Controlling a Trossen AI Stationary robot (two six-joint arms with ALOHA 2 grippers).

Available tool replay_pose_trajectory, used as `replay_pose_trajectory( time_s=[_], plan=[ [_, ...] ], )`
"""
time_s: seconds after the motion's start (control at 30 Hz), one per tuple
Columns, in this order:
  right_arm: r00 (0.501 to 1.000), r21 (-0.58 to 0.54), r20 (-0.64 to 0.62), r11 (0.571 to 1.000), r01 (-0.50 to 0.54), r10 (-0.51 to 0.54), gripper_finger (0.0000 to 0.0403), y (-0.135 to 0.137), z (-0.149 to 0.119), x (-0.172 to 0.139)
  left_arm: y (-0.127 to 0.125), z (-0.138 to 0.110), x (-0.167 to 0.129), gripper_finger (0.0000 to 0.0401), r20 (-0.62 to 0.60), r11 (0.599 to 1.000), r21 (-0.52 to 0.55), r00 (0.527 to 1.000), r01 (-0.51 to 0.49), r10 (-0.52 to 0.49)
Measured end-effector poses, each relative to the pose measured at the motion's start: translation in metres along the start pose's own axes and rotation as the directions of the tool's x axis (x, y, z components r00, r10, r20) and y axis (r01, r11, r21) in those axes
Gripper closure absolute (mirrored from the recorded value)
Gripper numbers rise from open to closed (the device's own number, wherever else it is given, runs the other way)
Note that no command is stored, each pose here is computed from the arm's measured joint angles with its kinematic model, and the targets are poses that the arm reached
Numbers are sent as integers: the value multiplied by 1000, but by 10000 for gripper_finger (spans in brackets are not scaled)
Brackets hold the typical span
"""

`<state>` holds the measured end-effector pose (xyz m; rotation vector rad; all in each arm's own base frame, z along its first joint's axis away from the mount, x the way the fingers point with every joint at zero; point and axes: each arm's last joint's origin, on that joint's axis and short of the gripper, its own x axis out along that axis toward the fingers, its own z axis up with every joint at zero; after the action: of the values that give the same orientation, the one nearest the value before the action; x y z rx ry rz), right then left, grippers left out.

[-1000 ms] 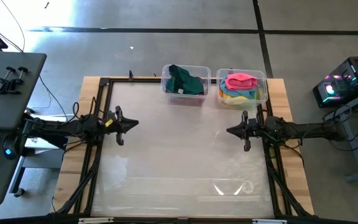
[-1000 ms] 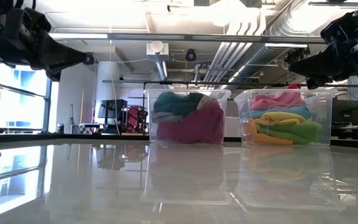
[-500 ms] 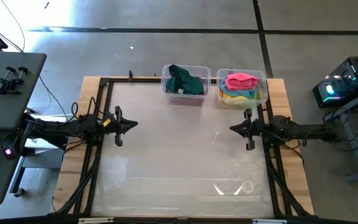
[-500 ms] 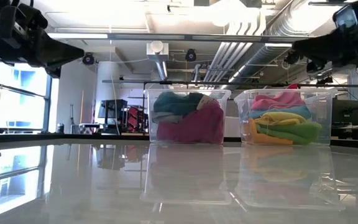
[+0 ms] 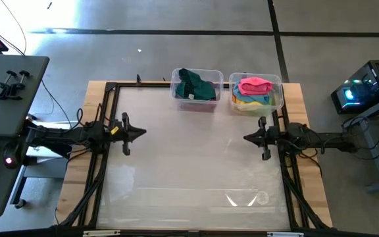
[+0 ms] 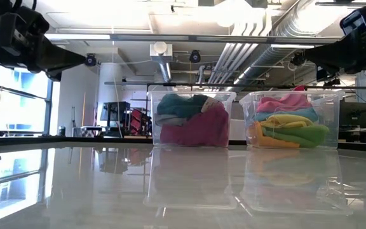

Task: Sort towels by color in basket
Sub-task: Return to Home Position

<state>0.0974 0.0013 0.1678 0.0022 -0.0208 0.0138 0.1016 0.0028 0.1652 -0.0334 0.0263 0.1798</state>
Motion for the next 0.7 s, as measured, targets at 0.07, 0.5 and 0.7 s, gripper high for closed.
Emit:
replay_pose_trajectory(
  time_s=[0.07, 0.5, 0.7],
  plan=[
    [1000, 0, -1, 1000, 0, 0, 402, 0, 0, 0, 0, -1, 1, 401, -12, 1000, 9, 1000, -5, 5],
    [1000, -2, -3, 1000, 0, 0, 402, 0, 0, 0, 0, -2, 1, 401, -22, 1000, 2, 1000, -9, 9],
    [1000, -2, -5, 1000, 0, 0, 402, 0, 0, 0, 0, -2, 1, 401, -22, 1000, 2, 1000, -9, 9]
  ],
)
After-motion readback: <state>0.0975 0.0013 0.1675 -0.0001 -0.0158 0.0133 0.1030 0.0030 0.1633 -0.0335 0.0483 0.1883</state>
